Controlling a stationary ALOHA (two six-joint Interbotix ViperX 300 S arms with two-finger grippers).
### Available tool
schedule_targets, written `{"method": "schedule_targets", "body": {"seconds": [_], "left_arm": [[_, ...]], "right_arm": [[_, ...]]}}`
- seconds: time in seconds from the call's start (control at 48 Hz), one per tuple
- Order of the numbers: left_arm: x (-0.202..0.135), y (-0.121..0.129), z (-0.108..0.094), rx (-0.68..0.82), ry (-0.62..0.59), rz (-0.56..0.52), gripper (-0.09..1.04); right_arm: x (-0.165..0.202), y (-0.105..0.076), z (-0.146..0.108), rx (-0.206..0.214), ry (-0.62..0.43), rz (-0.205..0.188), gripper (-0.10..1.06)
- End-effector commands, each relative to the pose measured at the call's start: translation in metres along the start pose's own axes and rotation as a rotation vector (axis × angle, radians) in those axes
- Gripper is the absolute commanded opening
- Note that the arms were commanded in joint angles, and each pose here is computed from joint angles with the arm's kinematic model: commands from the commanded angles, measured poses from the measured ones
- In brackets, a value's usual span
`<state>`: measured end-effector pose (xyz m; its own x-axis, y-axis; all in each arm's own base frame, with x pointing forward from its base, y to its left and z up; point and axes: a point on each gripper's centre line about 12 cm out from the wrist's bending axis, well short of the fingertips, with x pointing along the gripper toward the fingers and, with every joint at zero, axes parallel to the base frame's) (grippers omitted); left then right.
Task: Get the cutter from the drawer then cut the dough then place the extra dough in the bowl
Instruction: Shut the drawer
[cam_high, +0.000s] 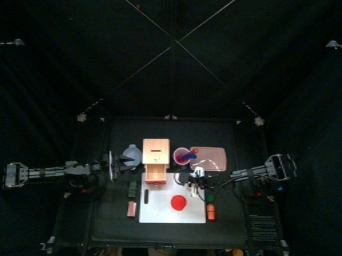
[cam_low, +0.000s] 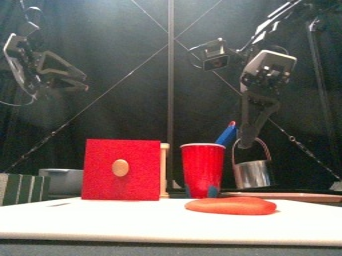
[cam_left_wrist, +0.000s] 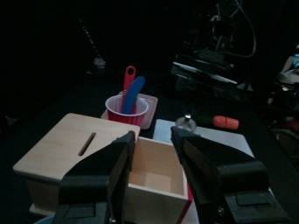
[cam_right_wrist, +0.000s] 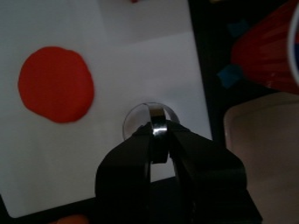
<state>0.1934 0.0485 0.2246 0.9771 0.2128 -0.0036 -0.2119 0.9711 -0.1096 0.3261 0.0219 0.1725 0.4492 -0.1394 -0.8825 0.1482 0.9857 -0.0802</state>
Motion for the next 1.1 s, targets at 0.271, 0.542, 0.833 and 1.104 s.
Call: {"method": "schedule_targets", "body": {"seconds": [0.271,0.542,0.833,1.104], "left_arm": [[0.015,0.002,0.014,0.000,-0.015,0.010,0.78],[0.015,0.004,0.013,-0.021,-0.010,0.022,0.78],[0.020,0.036,0.028,-0.048,-0.024,0.185,0.78],[0.056,0.119,0.051,-0.098,0.155,0.489,0.78]], "right_arm": [[-0.007,0.002,-0.008,-0.032,-0.024,-0.008,0.54],[-0.009,0.004,-0.009,-0.025,-0.030,0.004,0.83],[-0.031,0.004,0.032,-0.050,-0.163,-0.001,0.85],[-0.011,0.020,0.090,-0.115,-0.309,0.036,0.84]]}}
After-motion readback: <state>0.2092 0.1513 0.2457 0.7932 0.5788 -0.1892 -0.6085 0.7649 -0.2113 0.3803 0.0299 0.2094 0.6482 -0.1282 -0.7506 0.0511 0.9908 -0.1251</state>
